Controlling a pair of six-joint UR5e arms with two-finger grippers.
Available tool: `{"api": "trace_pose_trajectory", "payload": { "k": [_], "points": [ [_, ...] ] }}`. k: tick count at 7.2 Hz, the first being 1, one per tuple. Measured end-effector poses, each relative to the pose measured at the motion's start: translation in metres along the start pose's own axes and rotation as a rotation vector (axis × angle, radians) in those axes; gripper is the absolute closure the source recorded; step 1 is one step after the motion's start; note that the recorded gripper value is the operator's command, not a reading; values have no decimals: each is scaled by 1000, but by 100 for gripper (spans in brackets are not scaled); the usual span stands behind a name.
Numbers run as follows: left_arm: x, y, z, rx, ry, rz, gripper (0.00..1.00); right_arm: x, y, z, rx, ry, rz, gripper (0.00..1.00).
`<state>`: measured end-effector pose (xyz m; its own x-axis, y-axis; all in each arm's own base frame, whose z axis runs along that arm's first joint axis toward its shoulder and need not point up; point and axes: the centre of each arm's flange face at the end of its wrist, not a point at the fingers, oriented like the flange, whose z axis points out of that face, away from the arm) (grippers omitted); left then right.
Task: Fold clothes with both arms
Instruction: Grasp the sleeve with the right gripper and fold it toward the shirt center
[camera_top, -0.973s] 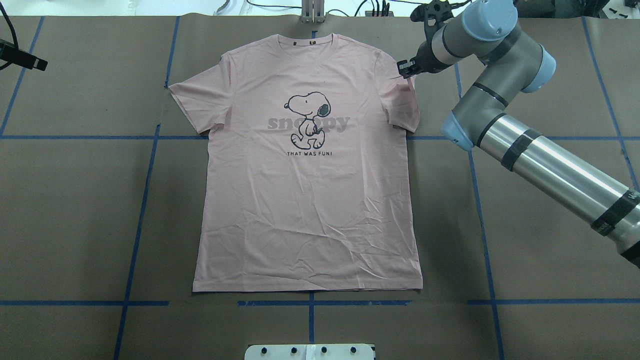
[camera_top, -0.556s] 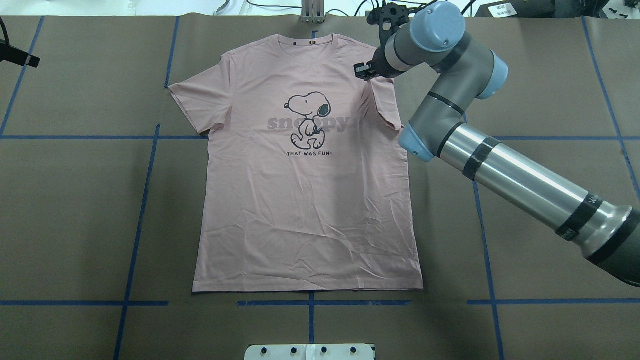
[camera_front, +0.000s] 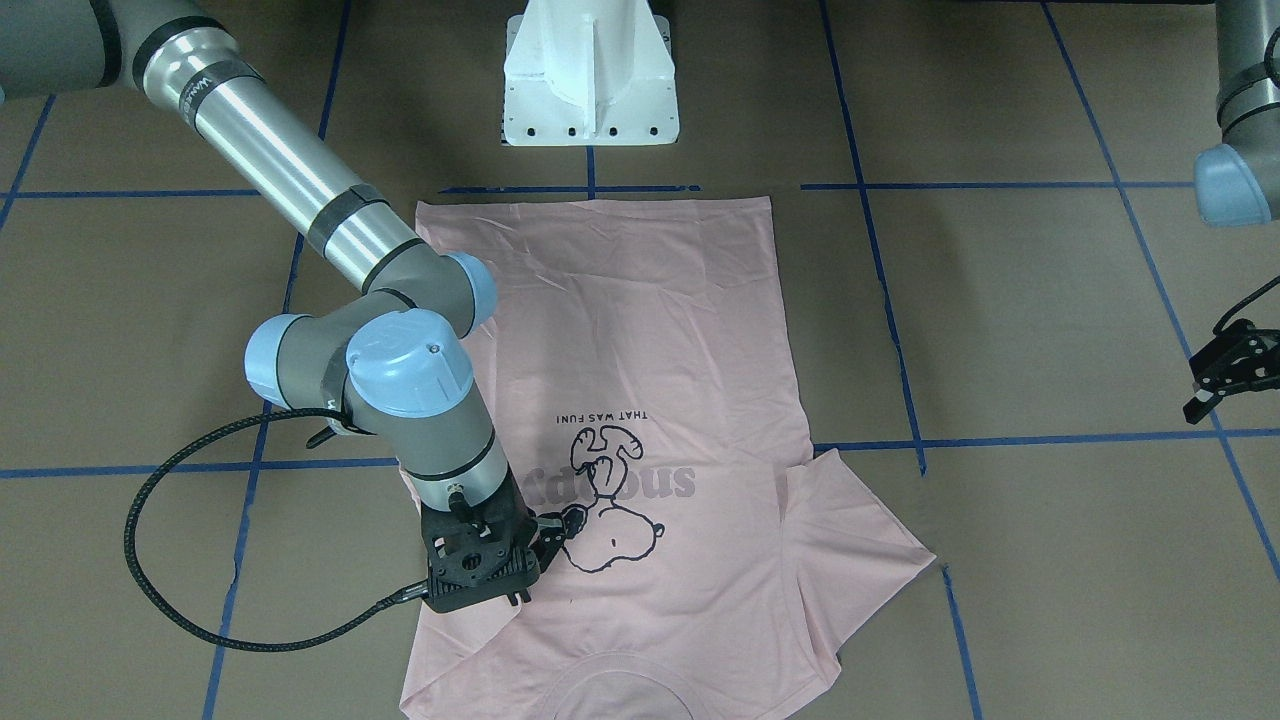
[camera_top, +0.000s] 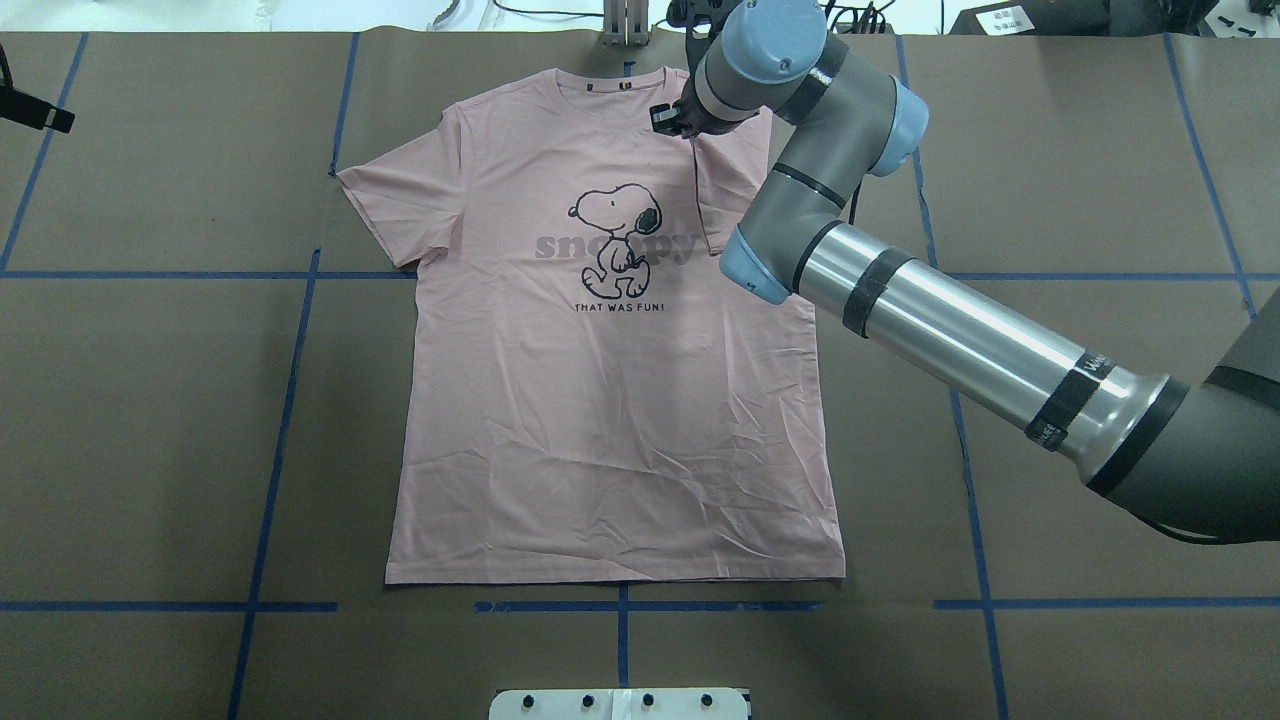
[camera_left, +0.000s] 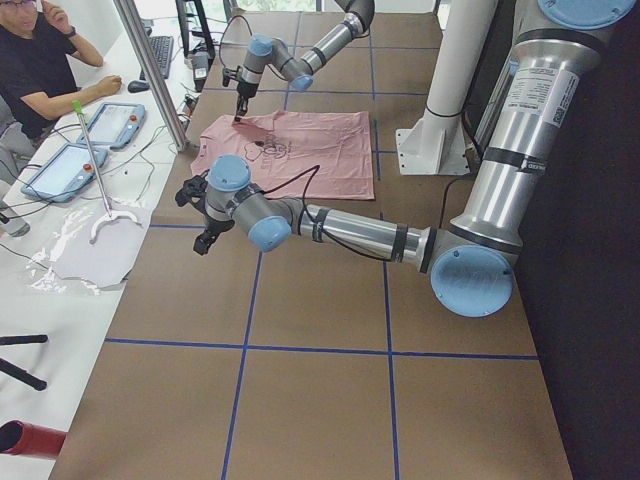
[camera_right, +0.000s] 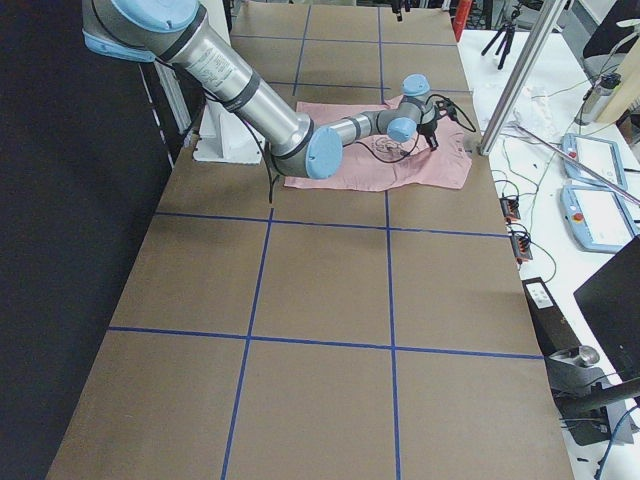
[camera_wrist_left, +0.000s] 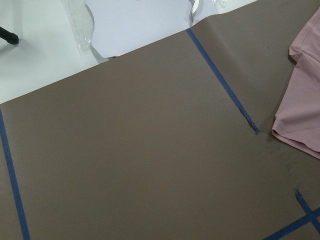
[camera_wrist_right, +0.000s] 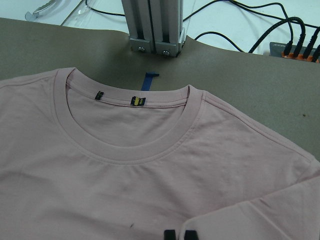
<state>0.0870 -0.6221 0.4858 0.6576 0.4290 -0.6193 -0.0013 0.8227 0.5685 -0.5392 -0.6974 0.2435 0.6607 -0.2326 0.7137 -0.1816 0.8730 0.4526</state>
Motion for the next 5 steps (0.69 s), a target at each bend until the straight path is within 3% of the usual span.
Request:
{"api": "trace_pose_trajectory", "payload": {
  "k": [3,4,5],
  "points": [
    [7,-9,-1,11,1,-52,0,-10,12,1,3,-7,30,0],
    [19,-22,0,23,5,-126,0,-13,14,-7,-35,-20,96,0],
    [43,-34,11,32,3,-196,0,-12,14,-28,-141,-12,179,0]
  ]
}}
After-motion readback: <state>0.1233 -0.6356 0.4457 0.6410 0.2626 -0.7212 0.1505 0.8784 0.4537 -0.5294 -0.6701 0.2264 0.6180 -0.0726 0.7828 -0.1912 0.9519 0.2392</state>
